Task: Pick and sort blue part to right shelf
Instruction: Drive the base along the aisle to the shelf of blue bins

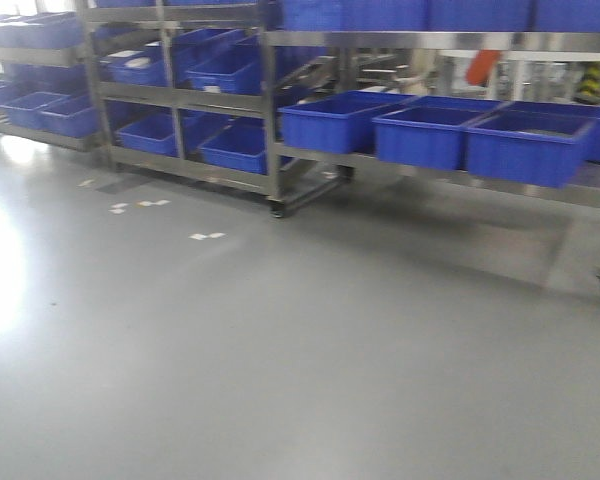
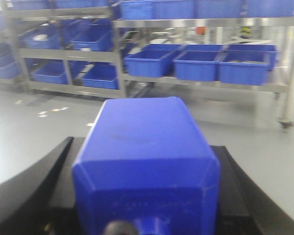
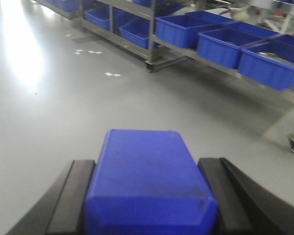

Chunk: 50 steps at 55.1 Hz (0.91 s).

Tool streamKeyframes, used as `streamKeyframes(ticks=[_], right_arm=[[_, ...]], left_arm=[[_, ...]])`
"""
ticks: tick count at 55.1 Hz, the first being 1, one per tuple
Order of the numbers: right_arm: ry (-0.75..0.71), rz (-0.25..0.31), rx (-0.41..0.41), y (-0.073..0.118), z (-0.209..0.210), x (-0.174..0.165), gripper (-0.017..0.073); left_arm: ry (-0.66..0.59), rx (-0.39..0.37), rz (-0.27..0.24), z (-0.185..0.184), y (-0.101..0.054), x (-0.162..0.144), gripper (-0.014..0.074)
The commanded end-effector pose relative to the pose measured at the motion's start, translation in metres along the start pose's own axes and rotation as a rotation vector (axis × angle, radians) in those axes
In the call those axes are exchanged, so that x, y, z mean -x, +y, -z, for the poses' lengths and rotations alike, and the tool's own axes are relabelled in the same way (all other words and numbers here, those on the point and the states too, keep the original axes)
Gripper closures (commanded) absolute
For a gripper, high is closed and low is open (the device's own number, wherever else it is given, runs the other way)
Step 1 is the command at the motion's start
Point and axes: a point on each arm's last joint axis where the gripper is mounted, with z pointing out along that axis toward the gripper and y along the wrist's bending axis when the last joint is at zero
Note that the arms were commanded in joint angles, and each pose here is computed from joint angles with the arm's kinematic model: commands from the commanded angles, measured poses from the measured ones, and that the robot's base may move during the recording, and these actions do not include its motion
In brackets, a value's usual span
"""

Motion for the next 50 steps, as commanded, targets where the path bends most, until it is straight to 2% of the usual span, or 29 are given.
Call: streamKeyframes(ticks=[1, 50], right_arm=[[-0.096, 0.022, -0.009, -0.0005, 0.0003, 0.0151, 0.0259], [-0.095, 0.022, -0.009, -0.0006, 0.0003, 0.015, 0.0259]], left_arm=[[-0.122, -0.015, 0.006, 0.0067, 0.0, 0.0152, 0.0272], [-0.123, -0.018, 0.009, 0.0067, -0.0003, 0.0153, 0.0272]])
